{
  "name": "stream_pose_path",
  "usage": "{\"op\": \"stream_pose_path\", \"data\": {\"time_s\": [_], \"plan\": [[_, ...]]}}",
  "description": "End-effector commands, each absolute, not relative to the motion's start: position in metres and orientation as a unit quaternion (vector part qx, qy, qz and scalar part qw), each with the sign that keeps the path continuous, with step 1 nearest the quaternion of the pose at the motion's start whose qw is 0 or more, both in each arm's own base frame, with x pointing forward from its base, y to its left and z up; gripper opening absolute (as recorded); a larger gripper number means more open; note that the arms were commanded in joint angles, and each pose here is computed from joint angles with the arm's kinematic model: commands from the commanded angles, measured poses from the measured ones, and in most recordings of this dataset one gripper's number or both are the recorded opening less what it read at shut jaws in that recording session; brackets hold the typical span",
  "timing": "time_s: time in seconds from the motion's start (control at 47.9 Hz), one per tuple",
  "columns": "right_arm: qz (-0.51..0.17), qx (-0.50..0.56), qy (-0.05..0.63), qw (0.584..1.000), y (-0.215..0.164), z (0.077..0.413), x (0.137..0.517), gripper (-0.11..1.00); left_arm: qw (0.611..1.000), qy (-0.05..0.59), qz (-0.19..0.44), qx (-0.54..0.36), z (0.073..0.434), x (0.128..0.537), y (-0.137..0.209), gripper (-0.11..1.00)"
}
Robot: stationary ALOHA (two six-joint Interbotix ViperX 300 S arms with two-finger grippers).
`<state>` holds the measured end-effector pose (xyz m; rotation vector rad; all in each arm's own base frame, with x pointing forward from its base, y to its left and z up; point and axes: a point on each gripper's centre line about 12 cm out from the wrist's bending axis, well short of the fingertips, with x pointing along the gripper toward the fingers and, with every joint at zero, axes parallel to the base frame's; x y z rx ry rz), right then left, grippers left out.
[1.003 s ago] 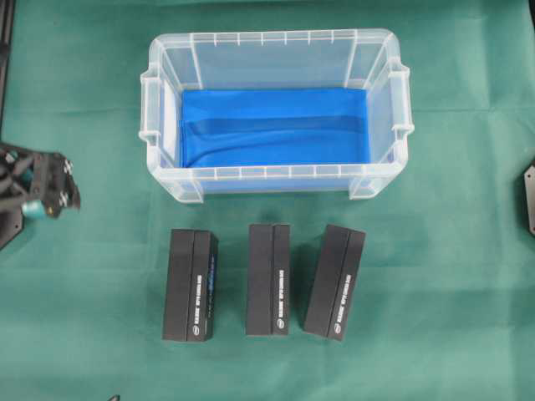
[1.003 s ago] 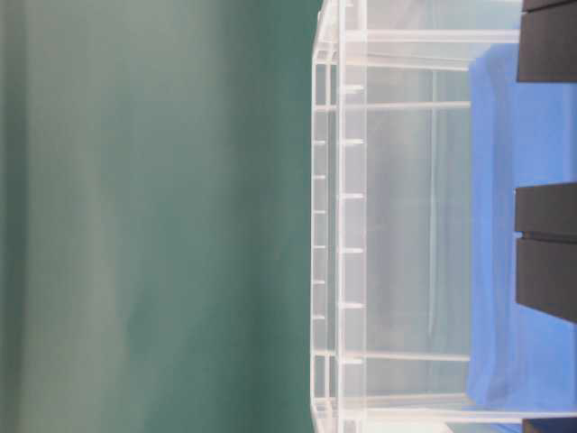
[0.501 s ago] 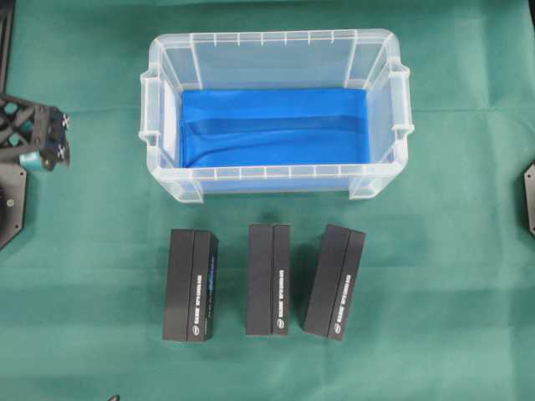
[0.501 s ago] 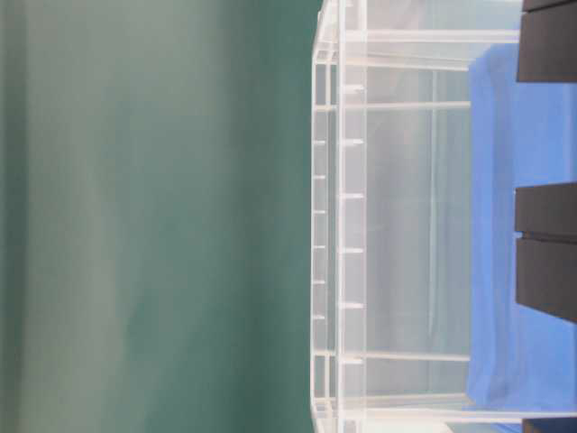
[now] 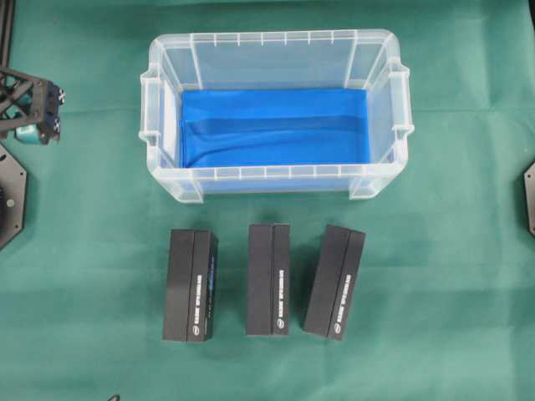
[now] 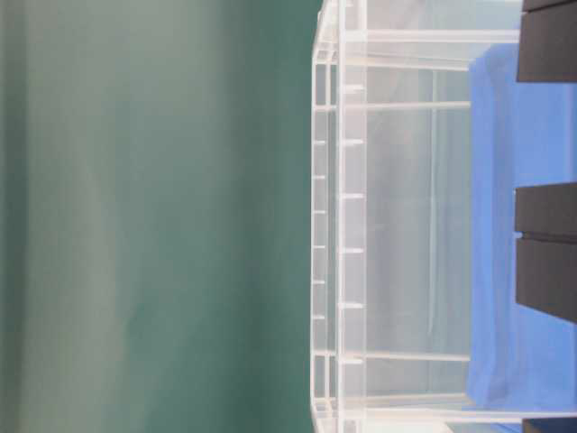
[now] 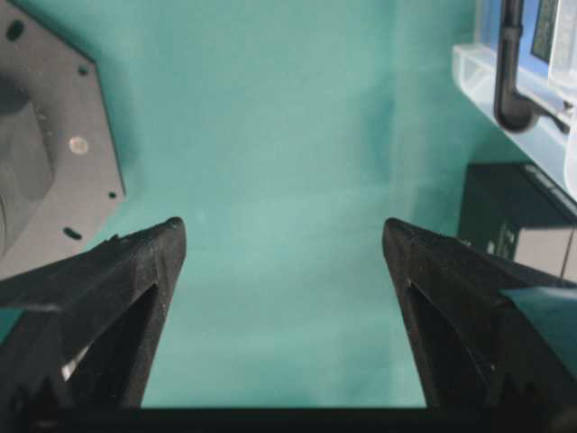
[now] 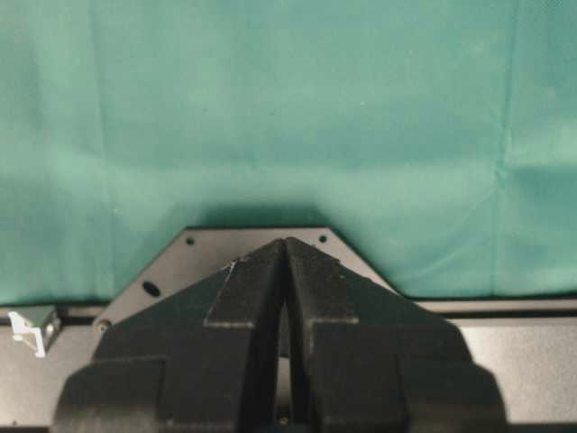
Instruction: Take the box out of the case with the left arm.
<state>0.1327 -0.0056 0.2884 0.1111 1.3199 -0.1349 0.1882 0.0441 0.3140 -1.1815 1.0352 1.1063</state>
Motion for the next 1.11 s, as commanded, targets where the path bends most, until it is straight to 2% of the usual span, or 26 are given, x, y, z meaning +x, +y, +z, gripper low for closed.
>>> {"op": "stream_pose_path", "data": {"time_s": [0.0, 0.459, 1.086], "plan": [[-0.064, 0.053, 0.609, 0.789, -0.006, 0.292, 0.135, 0.07, 0.577, 0.434, 0.470, -0.508, 0.322, 0.192, 0.048, 0.87], [-0.064, 0.052, 0.610, 0.788, -0.006, 0.292, 0.135, 0.07, 0.577, 0.440, 0.473, -0.499, 0.322, 0.207, 0.058, 0.87], [-0.065, 0.052, 0.626, 0.775, -0.006, 0.288, 0.130, 0.07, 0.573, 0.438, 0.477, -0.501, 0.322, 0.205, 0.060, 0.87]]}}
